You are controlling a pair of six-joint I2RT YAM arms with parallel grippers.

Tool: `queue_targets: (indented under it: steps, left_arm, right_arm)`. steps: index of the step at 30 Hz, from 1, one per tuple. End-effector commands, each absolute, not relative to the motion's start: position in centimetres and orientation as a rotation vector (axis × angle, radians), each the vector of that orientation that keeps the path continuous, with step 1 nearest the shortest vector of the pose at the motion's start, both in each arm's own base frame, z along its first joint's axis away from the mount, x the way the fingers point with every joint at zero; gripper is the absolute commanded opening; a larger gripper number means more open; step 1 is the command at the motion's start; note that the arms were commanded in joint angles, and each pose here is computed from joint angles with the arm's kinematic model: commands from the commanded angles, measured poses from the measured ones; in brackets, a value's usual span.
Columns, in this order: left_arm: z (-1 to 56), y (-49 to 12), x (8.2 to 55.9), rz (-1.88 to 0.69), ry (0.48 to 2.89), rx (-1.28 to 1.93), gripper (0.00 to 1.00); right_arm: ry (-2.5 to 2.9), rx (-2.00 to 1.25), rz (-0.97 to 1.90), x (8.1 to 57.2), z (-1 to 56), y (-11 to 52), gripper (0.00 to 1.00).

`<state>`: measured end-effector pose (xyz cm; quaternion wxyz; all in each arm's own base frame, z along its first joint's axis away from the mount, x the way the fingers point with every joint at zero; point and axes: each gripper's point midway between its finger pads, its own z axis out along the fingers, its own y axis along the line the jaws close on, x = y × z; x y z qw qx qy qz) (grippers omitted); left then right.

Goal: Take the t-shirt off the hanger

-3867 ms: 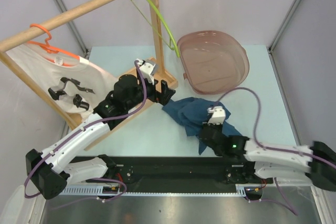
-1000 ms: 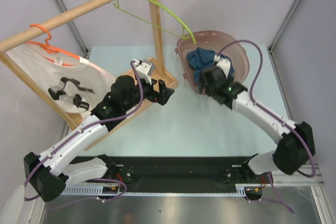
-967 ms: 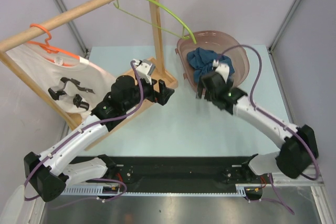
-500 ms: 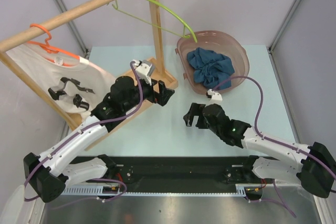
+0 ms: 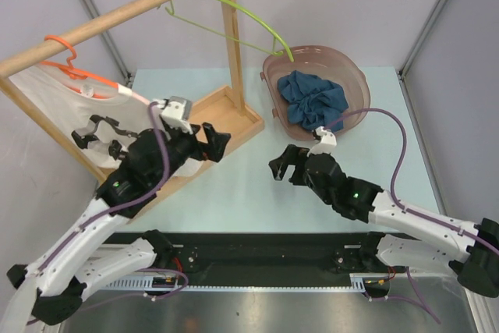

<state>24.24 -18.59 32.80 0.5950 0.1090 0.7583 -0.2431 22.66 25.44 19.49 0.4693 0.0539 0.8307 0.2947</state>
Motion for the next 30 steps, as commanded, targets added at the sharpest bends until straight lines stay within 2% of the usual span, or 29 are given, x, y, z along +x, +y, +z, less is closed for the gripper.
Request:
queue_targets:
  steps: [1,8,16,27,30]
  left_arm:
    - [39.4,-13.5,21.0,-0.607,1.652,0.031,1.00]
    - [43.6,-7.0,18.6,-0.433,1.640,-0.099,1.00]
    - [48.2,-1.4,18.1,-0.271,1.563,-0.340,1.00]
    - [52.1,-1.8,19.6,-0.286,1.509,-0.446,0.99]
    - [52.5,-1.1,20.0,-0.252,1.492,-0.506,0.92]
  right_arm:
    - [1.971,0.212,0.724,22.8,20.9,23.9,1.00]
    - [1.966,0.232,0.739,22.0,20.7,22.6,1.00]
    - [1.926,0.255,0.762,21.6,21.8,21.5,1.00]
    - [1.932,0.263,0.770,21.2,21.8,21.2,1.00]
    - [1.930,0.269,0.768,21.2,21.8,20.9,0.99]
